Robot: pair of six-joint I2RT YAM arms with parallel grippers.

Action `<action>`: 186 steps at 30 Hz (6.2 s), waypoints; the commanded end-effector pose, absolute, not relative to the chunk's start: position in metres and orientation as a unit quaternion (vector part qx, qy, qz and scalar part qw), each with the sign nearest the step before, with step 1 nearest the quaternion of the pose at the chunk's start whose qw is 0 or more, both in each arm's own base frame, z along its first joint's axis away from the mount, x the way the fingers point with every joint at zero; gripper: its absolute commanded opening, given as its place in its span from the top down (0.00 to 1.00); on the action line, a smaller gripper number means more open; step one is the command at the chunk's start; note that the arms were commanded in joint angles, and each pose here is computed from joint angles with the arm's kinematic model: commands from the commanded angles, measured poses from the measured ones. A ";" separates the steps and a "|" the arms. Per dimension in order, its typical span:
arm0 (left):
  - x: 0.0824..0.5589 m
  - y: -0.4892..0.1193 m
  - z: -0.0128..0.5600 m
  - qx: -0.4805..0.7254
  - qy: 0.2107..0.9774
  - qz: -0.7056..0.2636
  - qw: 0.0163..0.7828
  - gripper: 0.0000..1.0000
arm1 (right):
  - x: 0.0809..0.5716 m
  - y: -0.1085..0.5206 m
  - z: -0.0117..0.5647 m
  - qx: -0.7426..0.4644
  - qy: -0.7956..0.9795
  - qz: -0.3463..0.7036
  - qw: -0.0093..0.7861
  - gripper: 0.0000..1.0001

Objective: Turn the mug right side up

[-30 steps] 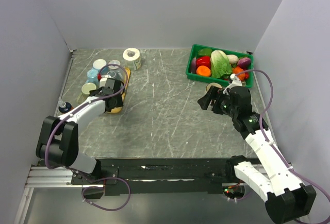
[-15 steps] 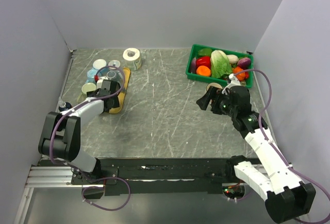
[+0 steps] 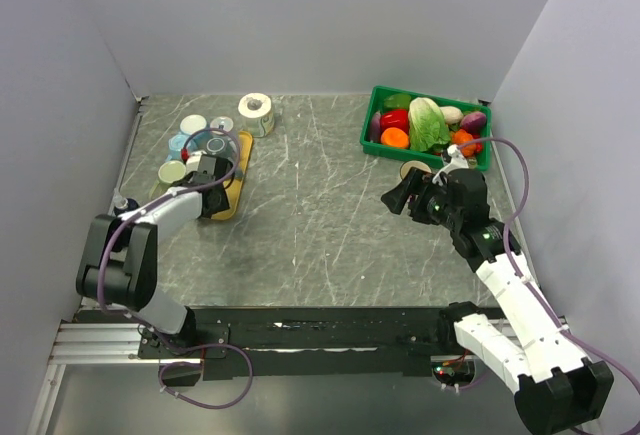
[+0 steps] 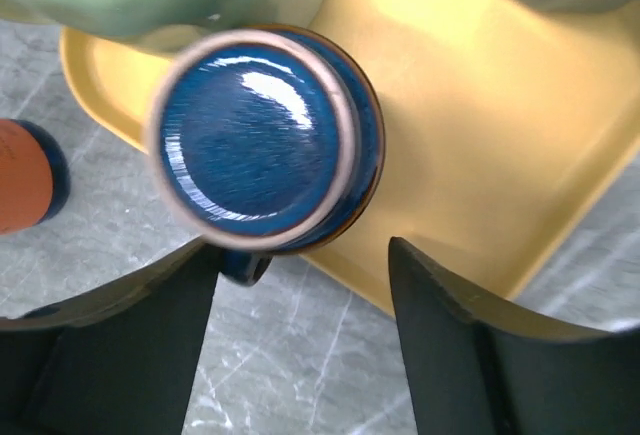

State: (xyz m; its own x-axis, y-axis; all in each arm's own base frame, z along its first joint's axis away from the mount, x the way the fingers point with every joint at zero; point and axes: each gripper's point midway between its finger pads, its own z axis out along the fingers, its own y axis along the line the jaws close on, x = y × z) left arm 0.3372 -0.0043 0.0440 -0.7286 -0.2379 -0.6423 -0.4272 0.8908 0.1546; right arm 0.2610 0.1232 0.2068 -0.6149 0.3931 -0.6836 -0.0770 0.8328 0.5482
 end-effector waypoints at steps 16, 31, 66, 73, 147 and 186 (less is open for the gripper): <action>0.342 -0.013 0.059 -0.210 0.907 0.113 0.347 0.50 | 0.257 0.131 0.203 0.077 0.848 0.295 0.433 0.11; 0.342 -0.010 0.056 -0.208 0.908 0.126 0.340 0.75 | 0.256 0.134 0.201 0.071 0.851 0.301 0.424 0.11; 0.306 -0.151 0.332 -0.110 0.738 -0.378 0.548 0.99 | 0.220 0.188 0.274 -0.001 0.768 0.470 0.434 0.10; 0.263 -0.191 0.400 -0.070 0.635 -0.544 0.544 0.99 | 0.192 0.240 0.317 -0.074 0.706 0.552 0.437 0.02; 0.197 -0.272 0.406 -0.012 0.565 -0.697 0.442 0.99 | 0.237 0.313 0.416 -0.010 0.615 0.609 0.500 0.77; 0.235 -0.252 0.347 -0.040 0.712 -0.511 0.481 0.04 | 0.324 0.163 0.239 0.064 0.836 0.150 0.524 1.00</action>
